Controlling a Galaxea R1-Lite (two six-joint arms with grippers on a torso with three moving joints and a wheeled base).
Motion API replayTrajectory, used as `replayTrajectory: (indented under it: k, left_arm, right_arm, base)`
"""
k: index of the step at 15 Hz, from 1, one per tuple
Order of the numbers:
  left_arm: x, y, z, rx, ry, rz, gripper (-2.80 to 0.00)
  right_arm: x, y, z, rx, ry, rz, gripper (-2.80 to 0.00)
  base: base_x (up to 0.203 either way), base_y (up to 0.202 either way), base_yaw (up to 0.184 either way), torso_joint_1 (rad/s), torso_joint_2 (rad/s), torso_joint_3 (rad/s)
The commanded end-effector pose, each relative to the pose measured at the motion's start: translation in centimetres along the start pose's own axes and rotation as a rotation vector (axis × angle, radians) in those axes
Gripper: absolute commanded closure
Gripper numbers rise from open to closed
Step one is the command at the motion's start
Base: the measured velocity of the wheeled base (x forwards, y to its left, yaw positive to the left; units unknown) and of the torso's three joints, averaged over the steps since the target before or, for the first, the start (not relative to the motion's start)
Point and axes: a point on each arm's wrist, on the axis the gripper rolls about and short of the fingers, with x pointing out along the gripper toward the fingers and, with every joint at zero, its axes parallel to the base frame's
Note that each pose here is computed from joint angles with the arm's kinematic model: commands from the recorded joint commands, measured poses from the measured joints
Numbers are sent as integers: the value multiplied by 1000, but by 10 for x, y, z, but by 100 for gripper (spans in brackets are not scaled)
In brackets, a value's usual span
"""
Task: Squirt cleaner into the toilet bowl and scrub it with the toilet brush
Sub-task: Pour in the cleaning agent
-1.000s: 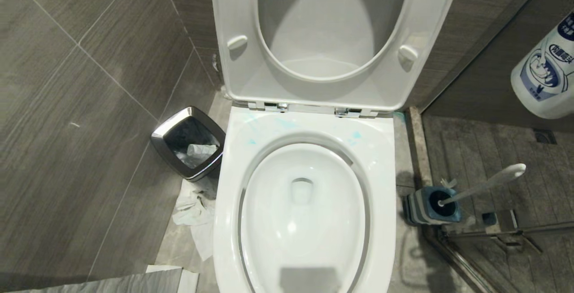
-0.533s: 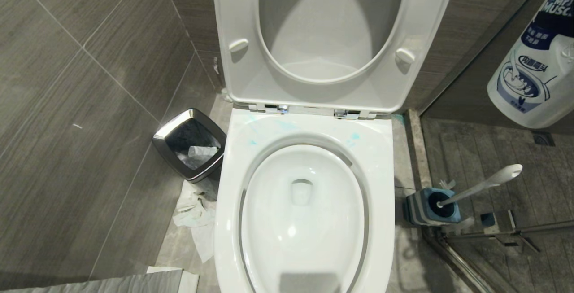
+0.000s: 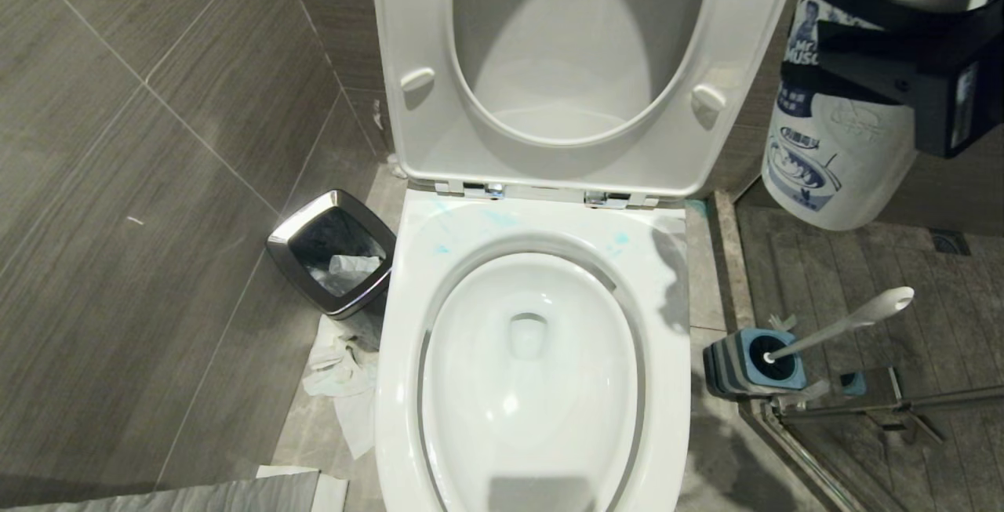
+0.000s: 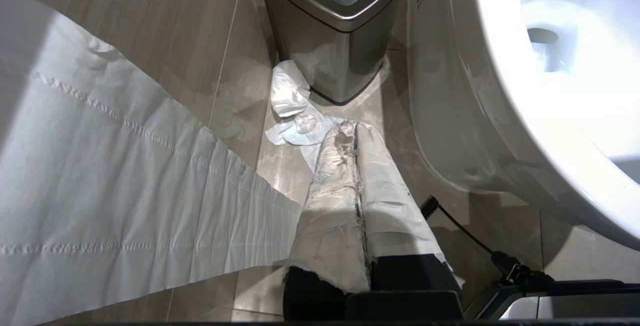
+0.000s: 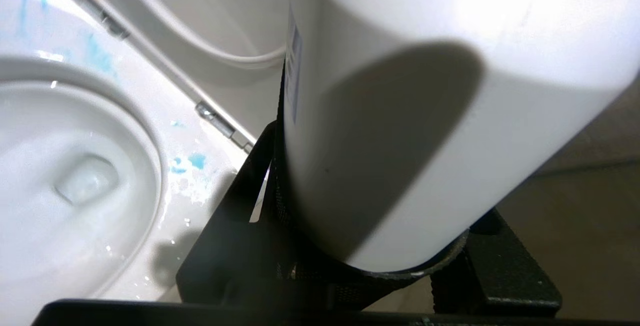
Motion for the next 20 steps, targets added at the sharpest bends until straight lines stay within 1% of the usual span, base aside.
replayTrajectory:
  k: [1,4,6,10,14,17,20]
  left_arm:
    - [0,0,0,-1,3,0,0]
    - [0,0,0,0,3,0,0]
    - [0,0,0,-1,3,0,0]
    - [0,0,0,-1,3,0,0]
    - [0,0,0,0,3,0,0]
    - [0,0,0,0,3,-1,0]
    - [0,0,0,0,3,0,0]
  right_arm:
    - [16,22,-1,-149,21,59,0]
    - [19,25,-1,-358,19,75,0]
    - [19,26,-2,-523,26,87,0]
    - [14,27,-4,-780,27,130,0]
    - [12,28,-3,-1094,17,157,0]
    - [7,39,3,-1254,68,141,0]
    - [9,57,13,-1323,111,132,0]
  base:
    - [0,0,0,0,0,0]
    - [0,0,0,0,0,0]
    - [0,0,0,0,0,0]
    - [0,0,0,0,0,0]
    - [0,0,0,0,0,0]
    - [0,0,0,0,0,0]
    - [0,0,0,0,0,0]
